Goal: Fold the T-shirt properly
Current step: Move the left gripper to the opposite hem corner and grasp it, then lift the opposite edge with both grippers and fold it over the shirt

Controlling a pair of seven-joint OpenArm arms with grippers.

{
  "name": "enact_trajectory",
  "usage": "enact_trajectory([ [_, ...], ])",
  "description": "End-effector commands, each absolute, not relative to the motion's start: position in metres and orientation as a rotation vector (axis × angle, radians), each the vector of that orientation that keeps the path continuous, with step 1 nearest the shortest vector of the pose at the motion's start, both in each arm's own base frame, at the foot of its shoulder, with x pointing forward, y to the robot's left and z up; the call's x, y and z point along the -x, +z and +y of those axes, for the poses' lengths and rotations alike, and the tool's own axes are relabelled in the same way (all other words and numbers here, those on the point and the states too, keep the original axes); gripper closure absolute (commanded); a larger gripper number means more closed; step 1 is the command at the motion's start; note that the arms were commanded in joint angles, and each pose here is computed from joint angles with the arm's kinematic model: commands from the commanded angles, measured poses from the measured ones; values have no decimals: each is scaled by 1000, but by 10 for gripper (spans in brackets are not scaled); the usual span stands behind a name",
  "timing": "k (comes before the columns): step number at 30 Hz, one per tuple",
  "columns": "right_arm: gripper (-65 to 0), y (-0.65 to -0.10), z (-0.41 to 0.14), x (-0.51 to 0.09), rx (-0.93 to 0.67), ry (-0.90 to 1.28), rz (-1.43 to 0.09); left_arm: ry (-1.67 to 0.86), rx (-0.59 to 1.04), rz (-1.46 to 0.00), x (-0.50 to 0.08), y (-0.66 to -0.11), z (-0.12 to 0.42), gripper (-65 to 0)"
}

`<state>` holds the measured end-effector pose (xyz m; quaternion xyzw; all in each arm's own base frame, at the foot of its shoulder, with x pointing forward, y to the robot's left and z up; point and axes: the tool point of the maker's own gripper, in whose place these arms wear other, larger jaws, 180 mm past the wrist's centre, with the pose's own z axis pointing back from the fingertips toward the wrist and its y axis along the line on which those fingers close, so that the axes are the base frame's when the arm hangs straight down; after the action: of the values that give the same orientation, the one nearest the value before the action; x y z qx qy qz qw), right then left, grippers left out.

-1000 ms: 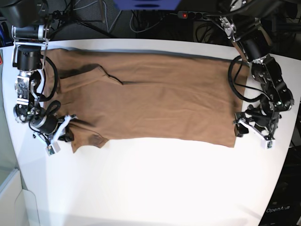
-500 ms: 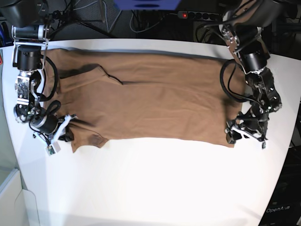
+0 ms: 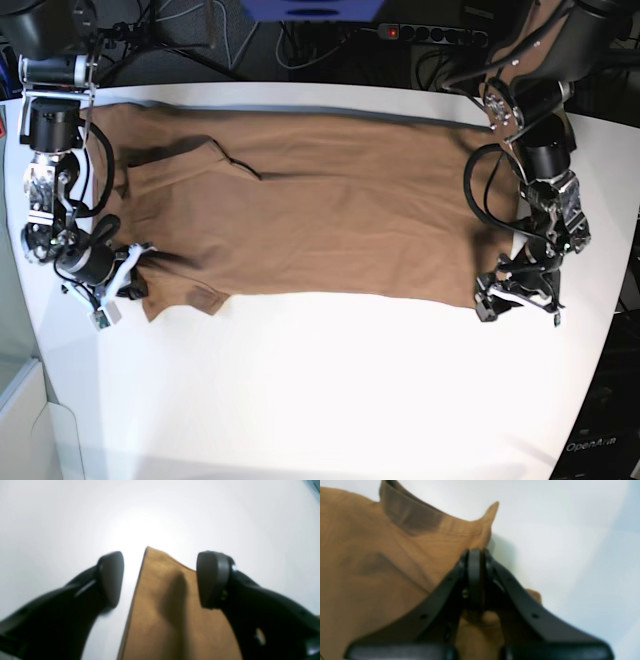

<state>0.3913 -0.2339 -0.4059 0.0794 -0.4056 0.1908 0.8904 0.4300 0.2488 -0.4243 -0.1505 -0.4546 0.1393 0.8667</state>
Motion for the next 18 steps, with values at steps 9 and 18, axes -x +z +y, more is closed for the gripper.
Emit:
enact_trajectory([
  [9,-7,-383,-240,-407,-152,403,-910,284,320,-980,-439,-413,251,-120],
  [18,-7,-383,-239,-407,-155,403,-911,284,317,-993,-440,-409,253,-24],
])
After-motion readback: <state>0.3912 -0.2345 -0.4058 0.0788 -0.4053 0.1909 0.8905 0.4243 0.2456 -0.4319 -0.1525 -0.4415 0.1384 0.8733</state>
